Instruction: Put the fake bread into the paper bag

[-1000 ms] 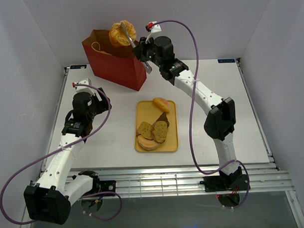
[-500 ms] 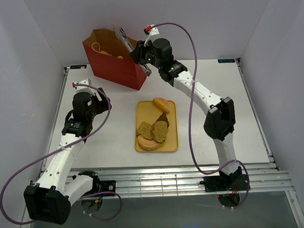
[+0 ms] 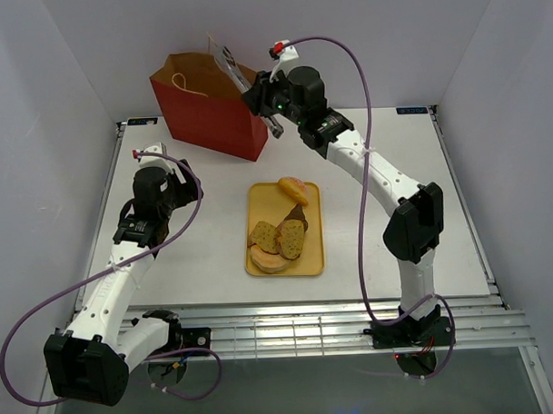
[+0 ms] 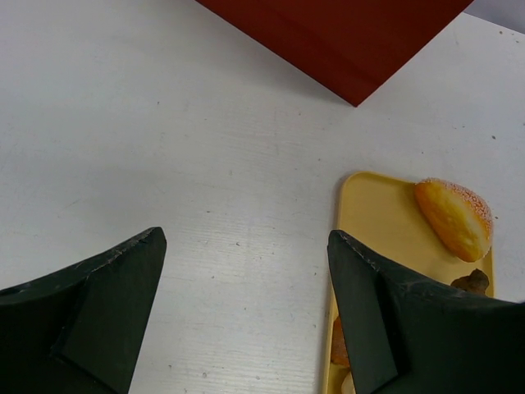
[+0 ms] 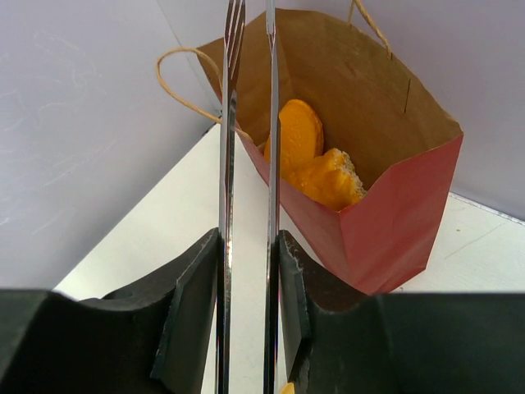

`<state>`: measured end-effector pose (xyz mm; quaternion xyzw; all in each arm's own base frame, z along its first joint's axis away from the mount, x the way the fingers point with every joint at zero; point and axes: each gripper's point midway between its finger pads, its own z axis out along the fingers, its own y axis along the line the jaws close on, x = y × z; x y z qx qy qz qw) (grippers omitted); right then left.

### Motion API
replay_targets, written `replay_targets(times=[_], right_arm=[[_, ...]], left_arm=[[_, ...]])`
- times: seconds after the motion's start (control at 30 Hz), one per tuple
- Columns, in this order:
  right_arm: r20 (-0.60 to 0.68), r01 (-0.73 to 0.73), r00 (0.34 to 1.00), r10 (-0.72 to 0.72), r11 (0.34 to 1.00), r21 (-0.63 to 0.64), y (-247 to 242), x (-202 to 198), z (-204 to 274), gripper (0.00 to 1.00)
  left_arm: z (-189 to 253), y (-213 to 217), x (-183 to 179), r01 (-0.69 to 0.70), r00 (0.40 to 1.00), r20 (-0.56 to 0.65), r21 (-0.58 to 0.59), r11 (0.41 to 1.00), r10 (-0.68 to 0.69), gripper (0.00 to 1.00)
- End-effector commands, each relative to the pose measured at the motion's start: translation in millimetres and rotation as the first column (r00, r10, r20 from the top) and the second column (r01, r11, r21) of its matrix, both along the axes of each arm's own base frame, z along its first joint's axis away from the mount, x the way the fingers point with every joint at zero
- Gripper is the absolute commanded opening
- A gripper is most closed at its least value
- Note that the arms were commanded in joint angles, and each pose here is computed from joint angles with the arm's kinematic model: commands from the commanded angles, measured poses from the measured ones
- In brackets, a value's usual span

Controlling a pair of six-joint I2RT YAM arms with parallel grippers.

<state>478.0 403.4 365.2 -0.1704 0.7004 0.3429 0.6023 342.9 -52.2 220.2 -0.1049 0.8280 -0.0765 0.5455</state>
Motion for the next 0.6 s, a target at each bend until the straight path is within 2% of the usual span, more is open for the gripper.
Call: replay_targets(times=[0.0,0.1,0.4,0.43,0.47,0.53,0.57], right_arm=[[0.125,-0.024,0.992,0.016,0.998,0.06,-20,-29,69,0.39],[0.14,-0.034,0.99,0.026,0.998,0.057,-34,-50,82,0.39],[0.089,-0.039,0.995,0.039,0.999,0.001,-73,-103,53,0.41],[0.105,-0.036,0.994,0.035,0.999,0.013,-83,-114,61,0.42],[0.073,-0.033,0.997,0.034,0.999,-0.01,-87,-118,41,0.42],[0.077,-0.026,0.997,0.026,1.0,-0.007,-100,-133,41,0.43],[0.035,-0.025,0.999,0.026,0.999,-0.03,-103,-138,17,0.43]], left_arm=[[6,0,4,-0.004,1.0,0.022,0.001,1.0,0.004,0.9],[4,2,4,-0.015,1.0,0.015,0.011,1.0,0.015,0.9],[3,7,4,-0.035,0.999,0.013,0.028,0.999,0.034,0.9],[3,7,4,-0.033,0.999,0.013,0.028,0.999,0.033,0.9],[4,6,4,-0.032,0.999,0.012,0.027,0.999,0.032,0.9],[4,5,4,-0.025,1.0,0.013,0.024,0.999,0.025,0.9],[5,5,4,-0.027,1.0,0.015,0.024,0.999,0.026,0.9]])
